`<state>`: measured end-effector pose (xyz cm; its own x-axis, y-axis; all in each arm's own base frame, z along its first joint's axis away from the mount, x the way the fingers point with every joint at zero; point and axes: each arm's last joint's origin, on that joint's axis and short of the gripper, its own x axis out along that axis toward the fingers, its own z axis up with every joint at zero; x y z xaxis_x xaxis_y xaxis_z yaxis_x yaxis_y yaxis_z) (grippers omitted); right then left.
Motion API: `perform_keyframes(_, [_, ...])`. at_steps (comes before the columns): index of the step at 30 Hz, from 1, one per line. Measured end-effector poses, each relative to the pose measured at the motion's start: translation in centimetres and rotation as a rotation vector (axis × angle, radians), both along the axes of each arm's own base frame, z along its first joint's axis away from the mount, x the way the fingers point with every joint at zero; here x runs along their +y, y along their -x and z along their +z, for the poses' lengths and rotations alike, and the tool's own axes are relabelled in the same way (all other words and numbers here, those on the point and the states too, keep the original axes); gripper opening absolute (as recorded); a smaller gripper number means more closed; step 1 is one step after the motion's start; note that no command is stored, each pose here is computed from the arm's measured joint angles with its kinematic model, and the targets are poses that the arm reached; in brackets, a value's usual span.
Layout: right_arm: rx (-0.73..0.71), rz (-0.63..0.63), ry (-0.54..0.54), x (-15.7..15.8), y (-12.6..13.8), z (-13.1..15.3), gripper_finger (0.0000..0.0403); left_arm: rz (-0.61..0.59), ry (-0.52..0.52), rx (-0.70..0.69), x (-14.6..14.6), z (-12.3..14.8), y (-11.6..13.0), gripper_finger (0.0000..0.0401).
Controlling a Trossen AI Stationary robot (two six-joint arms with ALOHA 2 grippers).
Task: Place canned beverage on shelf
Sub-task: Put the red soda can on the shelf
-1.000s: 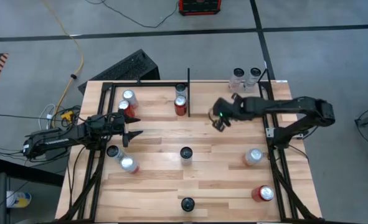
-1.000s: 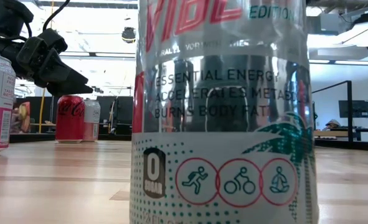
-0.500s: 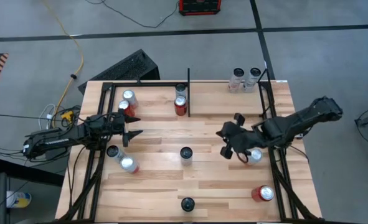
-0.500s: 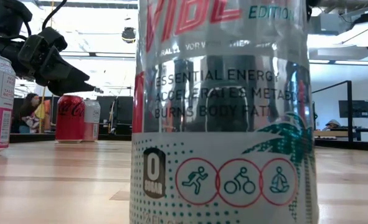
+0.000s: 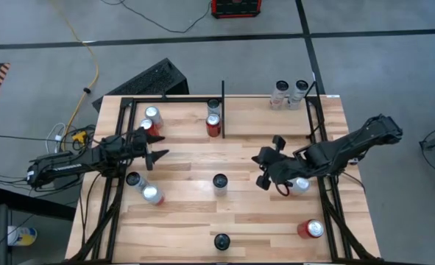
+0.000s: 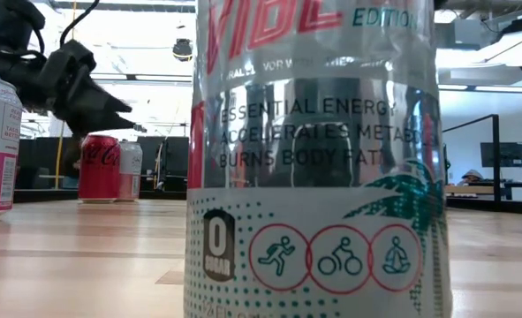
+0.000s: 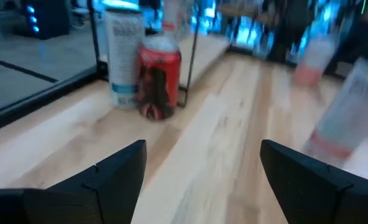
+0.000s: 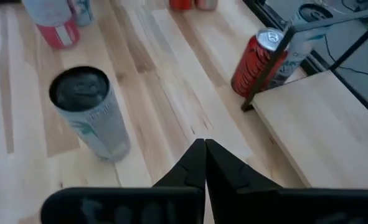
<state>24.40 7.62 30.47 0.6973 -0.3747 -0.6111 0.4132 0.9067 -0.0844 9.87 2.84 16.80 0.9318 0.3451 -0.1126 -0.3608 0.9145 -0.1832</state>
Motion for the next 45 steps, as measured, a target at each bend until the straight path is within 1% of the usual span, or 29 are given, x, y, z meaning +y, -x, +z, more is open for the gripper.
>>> perform_keyframes(4, [0.004, 0.004, 0.027, 0.1, -0.4, -0.2, 0.0028, 0.055, 0.219, -0.094, 0.1, 0.1, 0.0, 0.0300])
perform_keyframes(6, [0.023, 0.007, 0.037, 0.1, -0.4, -0.5, 0.0024, 0.085, 0.275, -0.160, 0.2, 0.5, 0.0, 0.0300])
perform_keyframes(9, [0.016, -0.004, 0.050, 0.2, -0.8, -0.7, 0.0023, 0.094, 0.357, -0.195, 0.2, 0.5, 0.0, 0.0300])
perform_keyframes(10, [0.031, -0.001, 0.064, 0.2, -0.9, -0.9, 0.0025, 0.093, 0.366, -0.215, 0.2, 0.6, -0.1, 0.0300])
perform_keyframes(11, [0.048, 0.006, 0.077, 0.2, -1.0, -1.1, 0.0027, 0.081, 0.350, -0.244, 0.2, 1.0, -0.1, 0.0300])
perform_keyframes(13, [0.038, 0.021, 0.091, 0.3, -1.5, -1.2, 0.0031, 0.032, 0.274, -0.269, 0.2, 2.4, -0.1, 0.0300])
perform_keyframes(15, [0.047, 0.038, 0.111, 0.3, -1.6, -1.3, 0.0033, 0.028, 0.211, -0.262, 0.2, 4.6, -0.1, 0.0300])
perform_keyframes(17, [0.039, 0.044, 0.120, 0.2, -1.7, -1.2, 0.0032, 0.076, 0.169, -0.174, 0.3, 6.7, -0.2, 0.0300])
perform_keyframes(20, [0.042, 0.050, 0.134, 0.1, -2.0, -1.2, 0.0026, 0.187, 0.173, 0.052, 0.8, 9.7, -0.6, 0.0300])
perform_keyframes(21, [0.045, 0.057, 0.142, 0.0, -2.0, -1.2, 0.0025, 0.241, 0.175, 0.134, 1.0, 10.8, -0.9, 0.0300])
perform_keyframes(24, [0.053, 0.068, 0.163, -0.2, -2.1, -1.2, 0.0024, 0.458, 0.143, 0.475, 1.7, 12.5, -1.6, 0.0300])
perform_keyframes(26, [0.062, 0.062, 0.167, -0.4, -2.4, -1.4, 0.0027, 0.563, 0.137, 0.632, 2.3, 13.4, -2.5, 0.0300])
perform_keyframes(27, [0.065, 0.060, 0.166, -0.4, -2.4, -1.5, 0.0029, 0.571, 0.146, 0.706, 2.6, 13.6, -3.1, 0.0300])
perform_keyframes(29, [0.068, 0.060, 0.164, -0.5, -2.4, -1.5, 0.0033, 0.526, 0.180, 0.817, 3.1, 13.8, -4.4, 0.0300])
perform_keyframes(31, [0.064, 0.059, 0.165, -0.5, -2.4, -1.4, 0.0034, 0.471, 0.197, 0.890, 3.7, 13.7, -5.7, 0.0300])
perform_keyframes(33, [0.070, 0.062, 0.166, -0.5, -2.4, -1.5, 0.0031, 0.461, 0.200, 0.966, 4.5, 13.2, -6.4, 0.0300])
perform_keyframes(35, [0.069, 0.069, 0.166, -0.3, -2.4, -1.5, 0.0028, 0.482, 0.216, 1.009, 5.5, 12.8, -6.6, 0.0300])
perform_keyframes(37, [0.072, 0.083, 0.174, -0.2, -2.3, -1.5, 0.0025, 0.484, 0.264, 1.037, 6.4, 12.3, -6.3, 0.0300])
perform_keyframes(39, [0.077, 0.096, 0.180, 0.1, -2.2, -1.5, 0.0025, 0.491, 0.307, 1.033, 7.2, 12.1, -5.9, 0.0300])
perform_keyframes(42, [0.082, 0.106, 0.183, 0.3, -2.1, -1.6, 0.0029, 0.538, 0.327, 0.997, 8.3, 12.3, -4.9, 0.0300])
perform_keyframes(45, [0.097, 0.108, 0.187, 0.2, -2.0, -2.1, 0.0032, 0.542, 0.362, 0.959, 9.1, 12.5, -4.2, 0.0300])
